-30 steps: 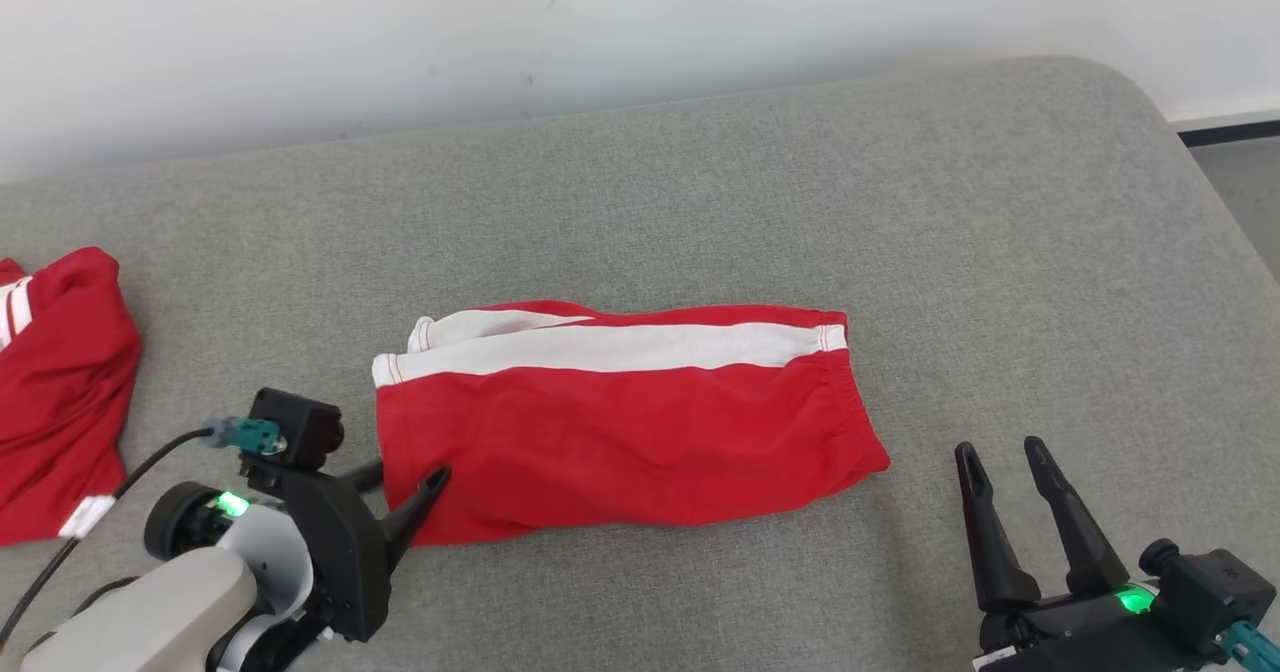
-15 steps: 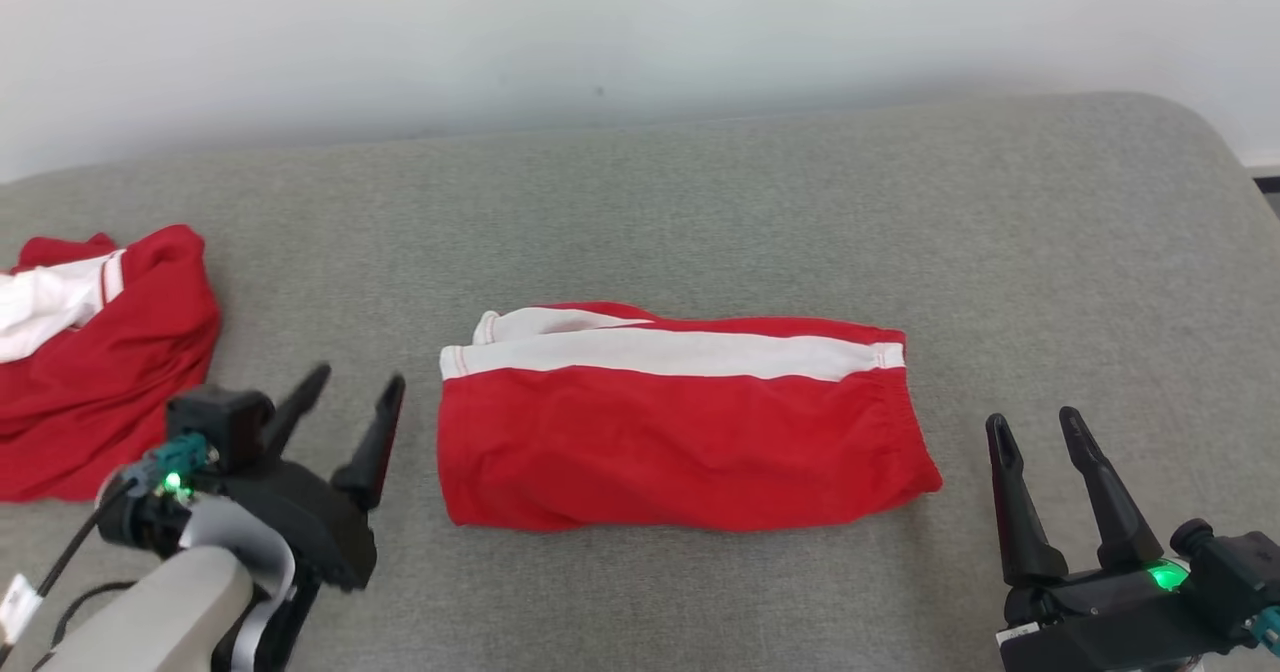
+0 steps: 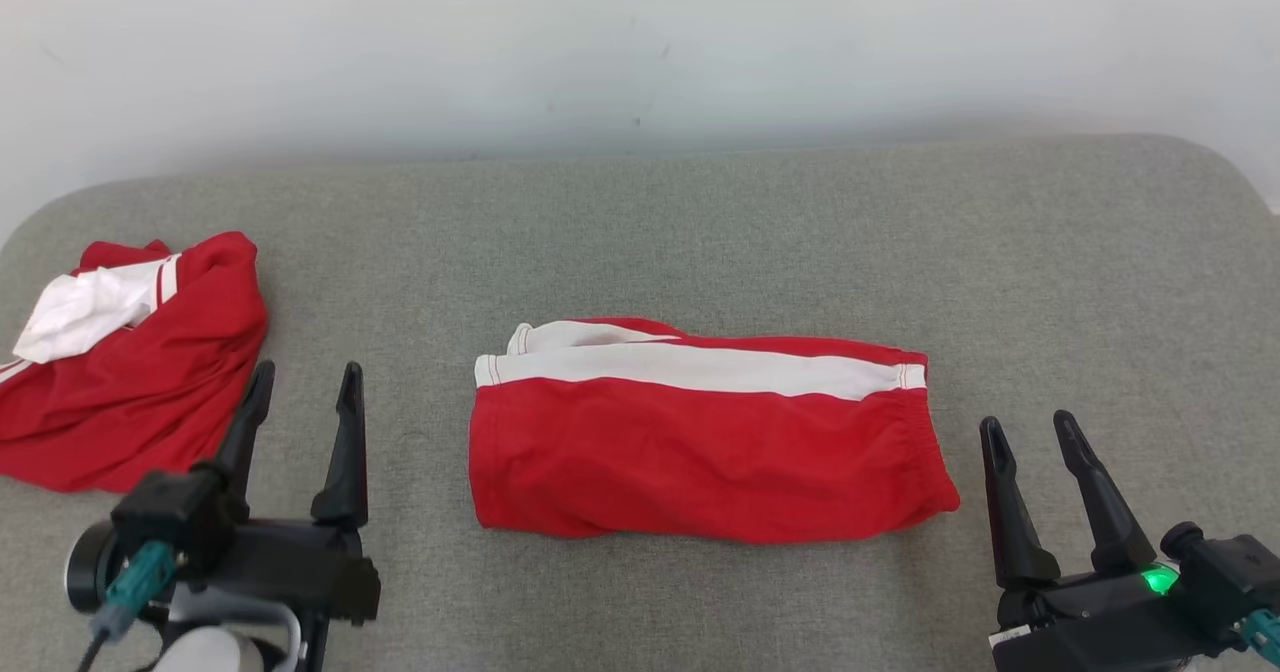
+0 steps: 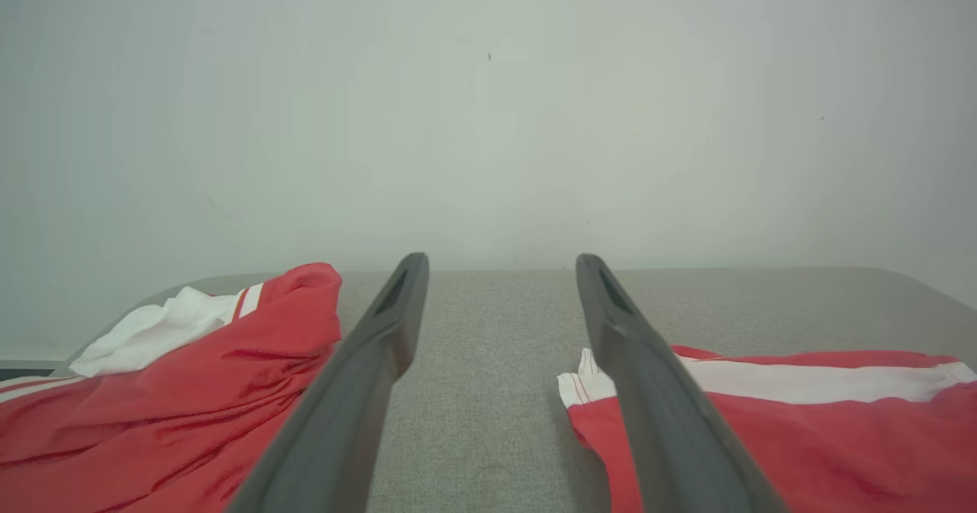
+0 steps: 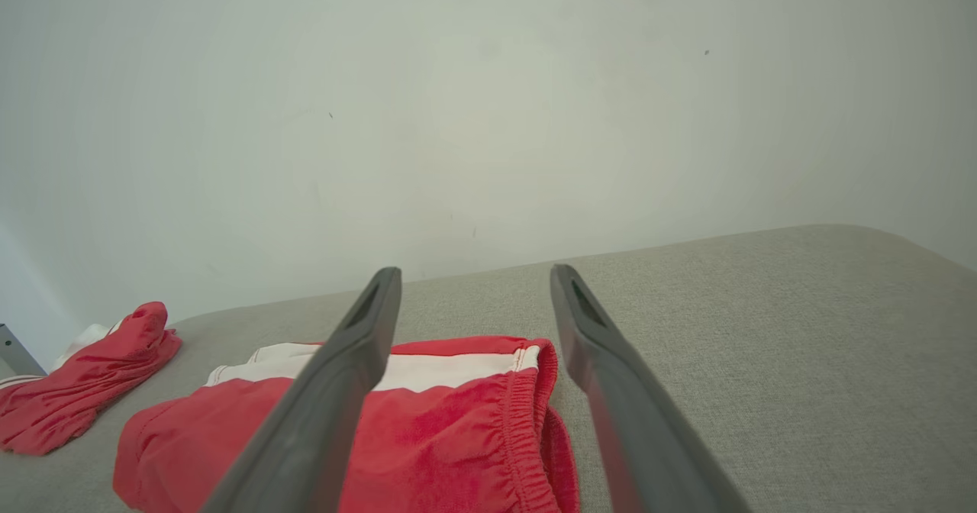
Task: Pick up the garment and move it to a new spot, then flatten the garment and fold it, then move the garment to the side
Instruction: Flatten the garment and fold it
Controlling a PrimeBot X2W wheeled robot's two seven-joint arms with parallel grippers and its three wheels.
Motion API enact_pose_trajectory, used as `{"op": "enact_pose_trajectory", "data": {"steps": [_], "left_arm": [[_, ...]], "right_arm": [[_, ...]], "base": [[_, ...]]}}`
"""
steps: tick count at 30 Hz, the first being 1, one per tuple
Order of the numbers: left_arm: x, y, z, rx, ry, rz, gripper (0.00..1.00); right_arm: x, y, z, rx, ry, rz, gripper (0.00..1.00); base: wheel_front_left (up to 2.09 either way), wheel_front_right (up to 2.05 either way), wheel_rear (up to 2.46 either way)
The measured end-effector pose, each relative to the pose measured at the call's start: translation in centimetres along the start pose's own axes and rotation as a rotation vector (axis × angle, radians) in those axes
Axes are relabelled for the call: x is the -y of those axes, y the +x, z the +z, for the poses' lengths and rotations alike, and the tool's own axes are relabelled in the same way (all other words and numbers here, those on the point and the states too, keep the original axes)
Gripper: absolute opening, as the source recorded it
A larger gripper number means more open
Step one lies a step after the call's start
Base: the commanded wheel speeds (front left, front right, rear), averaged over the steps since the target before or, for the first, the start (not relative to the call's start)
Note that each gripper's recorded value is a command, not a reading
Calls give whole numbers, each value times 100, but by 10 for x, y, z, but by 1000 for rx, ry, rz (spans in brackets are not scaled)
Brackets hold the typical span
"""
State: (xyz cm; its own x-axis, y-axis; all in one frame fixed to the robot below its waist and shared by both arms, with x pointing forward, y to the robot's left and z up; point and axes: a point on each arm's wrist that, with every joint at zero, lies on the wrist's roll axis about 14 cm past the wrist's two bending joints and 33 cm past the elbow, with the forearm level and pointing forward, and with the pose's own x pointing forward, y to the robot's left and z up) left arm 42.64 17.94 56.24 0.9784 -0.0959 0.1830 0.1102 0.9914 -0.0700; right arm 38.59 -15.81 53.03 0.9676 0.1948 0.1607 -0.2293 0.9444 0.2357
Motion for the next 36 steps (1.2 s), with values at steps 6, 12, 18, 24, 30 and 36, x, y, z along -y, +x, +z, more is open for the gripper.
{"op": "enact_pose_trajectory", "data": {"steps": [6, 12, 18, 24, 30, 36], "left_arm": [[-7, -23, 0, 23, 45, 43, 100], [-16, -48, -6, 9, 67, 91, 100], [-21, -66, -13, -13, 57, 119, 100], [-18, -78, -18, -33, 58, 103, 100], [-15, -83, -22, -45, 51, 89, 100], [-14, -86, -22, -45, 45, 80, 100]], "right_arm": [[2, -6, 1, 4, -5, -15, 100], [8, -16, 0, -2, -5, -48, 100], [11, -24, -6, -16, 3, -73, 100], [8, -32, -11, -36, -3, -70, 100], [7, -35, -15, -50, -11, -65, 100], [8, -40, -20, -68, -12, -68, 100]], "base": [[0, 0, 0], [0, 0, 0], [0, 0, 0], [0, 0, 0], [0, 0, 0], [0, 0, 0]]}}
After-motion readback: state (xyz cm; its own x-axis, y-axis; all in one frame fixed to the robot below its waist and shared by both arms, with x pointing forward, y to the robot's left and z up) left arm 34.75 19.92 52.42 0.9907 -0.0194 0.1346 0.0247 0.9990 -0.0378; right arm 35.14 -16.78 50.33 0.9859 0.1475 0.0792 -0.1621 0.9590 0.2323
